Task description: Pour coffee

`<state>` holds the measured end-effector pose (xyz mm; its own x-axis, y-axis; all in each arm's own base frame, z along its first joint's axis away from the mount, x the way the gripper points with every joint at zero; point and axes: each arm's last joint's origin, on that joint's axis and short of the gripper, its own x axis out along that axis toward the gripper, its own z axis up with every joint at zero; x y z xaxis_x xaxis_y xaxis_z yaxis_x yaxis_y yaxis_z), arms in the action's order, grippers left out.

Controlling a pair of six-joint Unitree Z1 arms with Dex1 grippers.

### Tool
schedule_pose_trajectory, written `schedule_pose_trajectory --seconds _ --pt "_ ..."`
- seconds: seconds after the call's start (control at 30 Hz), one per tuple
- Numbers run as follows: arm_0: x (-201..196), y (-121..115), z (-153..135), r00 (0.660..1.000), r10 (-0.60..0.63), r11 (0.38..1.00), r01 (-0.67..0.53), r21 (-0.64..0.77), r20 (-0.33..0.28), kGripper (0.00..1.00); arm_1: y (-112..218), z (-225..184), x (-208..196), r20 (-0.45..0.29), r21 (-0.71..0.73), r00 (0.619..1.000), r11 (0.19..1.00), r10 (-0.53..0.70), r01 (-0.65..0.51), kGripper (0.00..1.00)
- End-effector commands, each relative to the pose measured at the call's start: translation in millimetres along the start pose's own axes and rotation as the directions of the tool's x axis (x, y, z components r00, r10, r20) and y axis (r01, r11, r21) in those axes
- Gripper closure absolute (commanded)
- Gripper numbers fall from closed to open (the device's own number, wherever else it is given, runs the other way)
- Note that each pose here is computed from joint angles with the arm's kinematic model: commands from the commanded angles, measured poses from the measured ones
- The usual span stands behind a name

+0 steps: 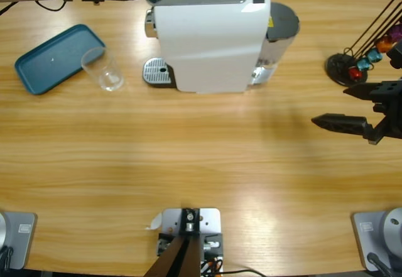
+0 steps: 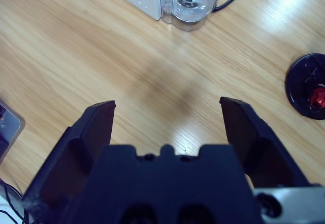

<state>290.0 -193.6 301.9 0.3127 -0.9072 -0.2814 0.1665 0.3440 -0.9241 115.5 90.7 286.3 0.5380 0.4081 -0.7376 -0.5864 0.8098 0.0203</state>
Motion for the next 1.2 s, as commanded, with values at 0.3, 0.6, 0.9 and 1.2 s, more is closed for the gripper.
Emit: schedule_pose_trajectory --seconds 0.3,0.6,0.9,1.2 --pt "14.8 17.7 -5.8 0.998 0.021 1.000 -0.022 -0.017 -0.054 1.000 -0.3 -1.6 1.3 -0.007 0.009 1.000 1.000 -0.013 0.013 0.147" --pt "-0.9 -0.3 -14.6 1.000 -0.005 0.999 0.006 0.041 -0.027 1.000 -0.3 -1.6 1.3 -0.007 0.009 1.000 1.000 -0.013 0.013 0.147" --pt "-18.1 -46.2 -3.1 0.996 -0.060 0.992 0.052 0.113 0.063 1.000 -0.3 -1.6 1.3 -0.007 0.010 1.000 1.000 -0.011 0.011 0.147" --pt "-22.5 -90.0 7.4 0.990 0.095 0.975 -0.114 0.190 0.105 1.000 -0.3 -1.7 0.6 -0.004 0.010 1.000 1.000 -0.012 0.012 0.147"
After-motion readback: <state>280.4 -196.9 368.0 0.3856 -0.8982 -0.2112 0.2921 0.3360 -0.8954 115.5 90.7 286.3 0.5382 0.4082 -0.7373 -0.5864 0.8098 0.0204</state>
